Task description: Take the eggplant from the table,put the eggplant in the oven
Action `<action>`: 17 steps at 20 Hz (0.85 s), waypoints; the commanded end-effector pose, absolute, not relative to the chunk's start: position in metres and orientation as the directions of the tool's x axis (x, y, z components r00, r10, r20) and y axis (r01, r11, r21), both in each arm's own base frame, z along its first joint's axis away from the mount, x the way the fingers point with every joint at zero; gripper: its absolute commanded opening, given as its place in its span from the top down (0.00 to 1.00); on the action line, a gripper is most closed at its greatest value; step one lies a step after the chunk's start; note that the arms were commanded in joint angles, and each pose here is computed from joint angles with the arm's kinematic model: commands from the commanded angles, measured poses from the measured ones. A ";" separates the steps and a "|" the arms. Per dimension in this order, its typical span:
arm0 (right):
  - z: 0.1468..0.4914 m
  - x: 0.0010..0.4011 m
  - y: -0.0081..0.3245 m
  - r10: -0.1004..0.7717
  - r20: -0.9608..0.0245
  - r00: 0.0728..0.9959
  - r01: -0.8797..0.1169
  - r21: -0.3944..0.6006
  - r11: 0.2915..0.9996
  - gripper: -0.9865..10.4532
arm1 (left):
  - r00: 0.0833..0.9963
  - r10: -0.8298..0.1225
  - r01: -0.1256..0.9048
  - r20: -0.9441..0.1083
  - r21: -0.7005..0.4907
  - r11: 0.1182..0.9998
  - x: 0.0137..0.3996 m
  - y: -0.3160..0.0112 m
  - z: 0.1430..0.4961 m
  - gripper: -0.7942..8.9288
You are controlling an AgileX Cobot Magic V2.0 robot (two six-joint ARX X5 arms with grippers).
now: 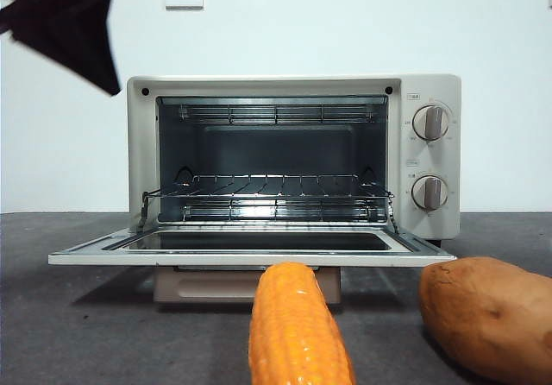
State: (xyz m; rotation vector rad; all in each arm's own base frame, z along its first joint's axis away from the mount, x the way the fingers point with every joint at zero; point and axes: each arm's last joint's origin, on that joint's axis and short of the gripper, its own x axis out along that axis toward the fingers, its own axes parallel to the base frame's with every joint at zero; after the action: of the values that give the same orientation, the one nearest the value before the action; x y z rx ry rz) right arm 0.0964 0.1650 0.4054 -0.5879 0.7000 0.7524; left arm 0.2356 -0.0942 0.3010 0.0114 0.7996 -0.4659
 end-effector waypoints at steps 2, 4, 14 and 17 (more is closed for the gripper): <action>0.394 0.115 0.199 0.336 -0.732 0.593 -0.774 -0.402 0.490 0.78 | 0.609 -0.452 0.328 -0.652 -0.311 0.892 0.237 -0.072 0.271 0.91; 0.381 0.130 0.219 0.306 -0.732 0.609 -0.770 -0.453 0.450 0.78 | 0.607 -0.462 0.292 -0.646 -0.360 0.886 0.239 -0.059 0.254 0.91; 0.289 0.223 0.309 0.181 -0.656 0.733 -0.676 -0.671 0.306 0.78 | 0.663 -0.369 0.146 -0.652 -0.370 0.917 0.241 -0.022 0.235 0.91; 0.260 0.244 0.324 0.100 -0.603 0.792 -0.607 -0.757 0.243 0.78 | 0.662 -0.373 0.150 -0.650 -0.372 0.916 0.241 -0.022 0.235 0.91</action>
State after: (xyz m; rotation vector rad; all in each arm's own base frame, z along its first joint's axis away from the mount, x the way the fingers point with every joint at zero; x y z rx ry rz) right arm 0.2450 0.3172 0.2591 -1.1932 0.5118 0.4935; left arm 0.2389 -0.0217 0.2344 -0.2990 0.8035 -0.2966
